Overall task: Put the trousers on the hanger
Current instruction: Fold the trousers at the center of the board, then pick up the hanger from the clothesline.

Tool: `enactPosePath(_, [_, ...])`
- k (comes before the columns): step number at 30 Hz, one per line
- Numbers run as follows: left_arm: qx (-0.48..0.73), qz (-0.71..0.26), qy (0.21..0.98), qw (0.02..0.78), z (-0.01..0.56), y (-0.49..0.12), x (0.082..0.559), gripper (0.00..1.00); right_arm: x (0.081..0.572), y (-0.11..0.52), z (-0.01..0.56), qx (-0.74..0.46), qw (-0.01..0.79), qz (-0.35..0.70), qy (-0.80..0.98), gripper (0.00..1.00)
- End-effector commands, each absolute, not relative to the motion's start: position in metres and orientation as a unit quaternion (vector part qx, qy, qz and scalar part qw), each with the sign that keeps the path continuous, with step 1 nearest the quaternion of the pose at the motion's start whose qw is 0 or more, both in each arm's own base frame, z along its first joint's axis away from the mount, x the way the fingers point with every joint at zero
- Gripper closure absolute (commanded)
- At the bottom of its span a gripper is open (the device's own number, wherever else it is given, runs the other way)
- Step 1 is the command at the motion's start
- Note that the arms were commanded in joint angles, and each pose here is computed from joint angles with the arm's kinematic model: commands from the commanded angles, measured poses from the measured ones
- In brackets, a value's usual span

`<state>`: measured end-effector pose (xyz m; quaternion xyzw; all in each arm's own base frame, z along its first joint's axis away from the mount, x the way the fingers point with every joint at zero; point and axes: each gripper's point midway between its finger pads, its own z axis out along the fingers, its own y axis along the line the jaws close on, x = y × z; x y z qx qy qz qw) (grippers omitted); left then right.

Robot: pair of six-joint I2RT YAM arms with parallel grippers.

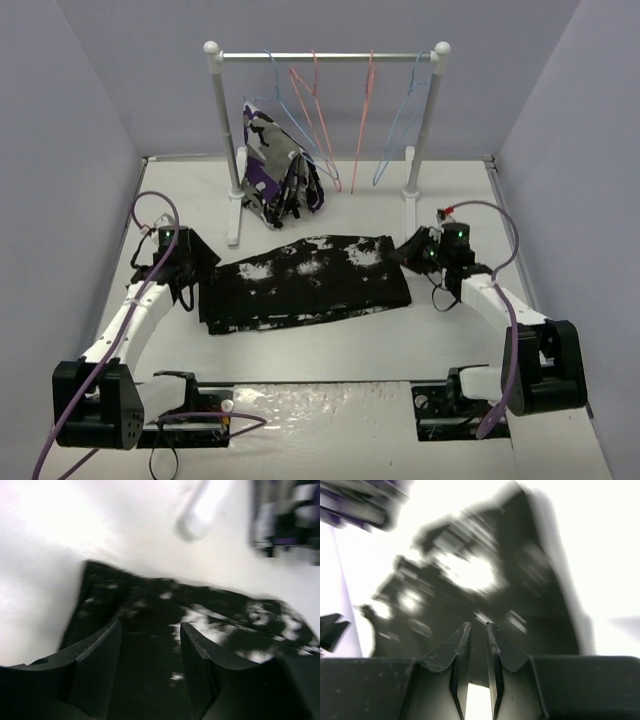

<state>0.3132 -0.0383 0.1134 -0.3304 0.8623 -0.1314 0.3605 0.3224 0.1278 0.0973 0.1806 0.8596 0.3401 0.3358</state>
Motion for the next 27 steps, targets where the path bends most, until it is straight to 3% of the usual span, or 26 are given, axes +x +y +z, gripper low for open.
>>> enactPosePath(1, [-0.249, -0.224, 0.848, 0.411, 0.174, -0.087, 0.335, 0.53, 0.372, 0.14, 0.157, 0.138, 0.402, 0.383, 0.82, 0.84])
enactPosePath(6, [-0.249, -0.224, 0.868, 0.367, 0.134, -0.104, 0.321, 0.52, 0.405, 0.142, 0.142, 0.159, 0.411, 0.406, 0.8, 0.84])
enactPosePath(8, [-0.279, -0.193, 0.877, 0.34, 0.102, -0.093, 0.305, 0.52, 0.411, 0.142, 0.105, 0.175, 0.389, 0.402, 0.81, 0.84])
enactPosePath(13, [-0.322, -0.14, 0.887, 0.3, 0.058, -0.074, 0.271, 0.53, 0.402, 0.131, 0.054, 0.199, 0.376, 0.393, 0.815, 0.85])
enactPosePath(18, [-0.352, -0.103, 0.882, 0.298, 0.044, -0.057, 0.251, 0.52, 0.379, 0.101, 0.029, 0.214, 0.367, 0.304, 0.853, 0.85])
enactPosePath(22, [-0.348, -0.084, 0.881, 0.308, 0.056, -0.05, 0.253, 0.52, 0.387, 0.083, 0.069, 0.208, 0.405, 0.253, 0.854, 0.79])
enactPosePath(27, [-0.294, -0.082, 0.879, 0.366, 0.119, -0.046, 0.271, 0.4, 0.397, 0.067, 0.166, 0.17, 0.484, 0.168, 0.842, 0.59])
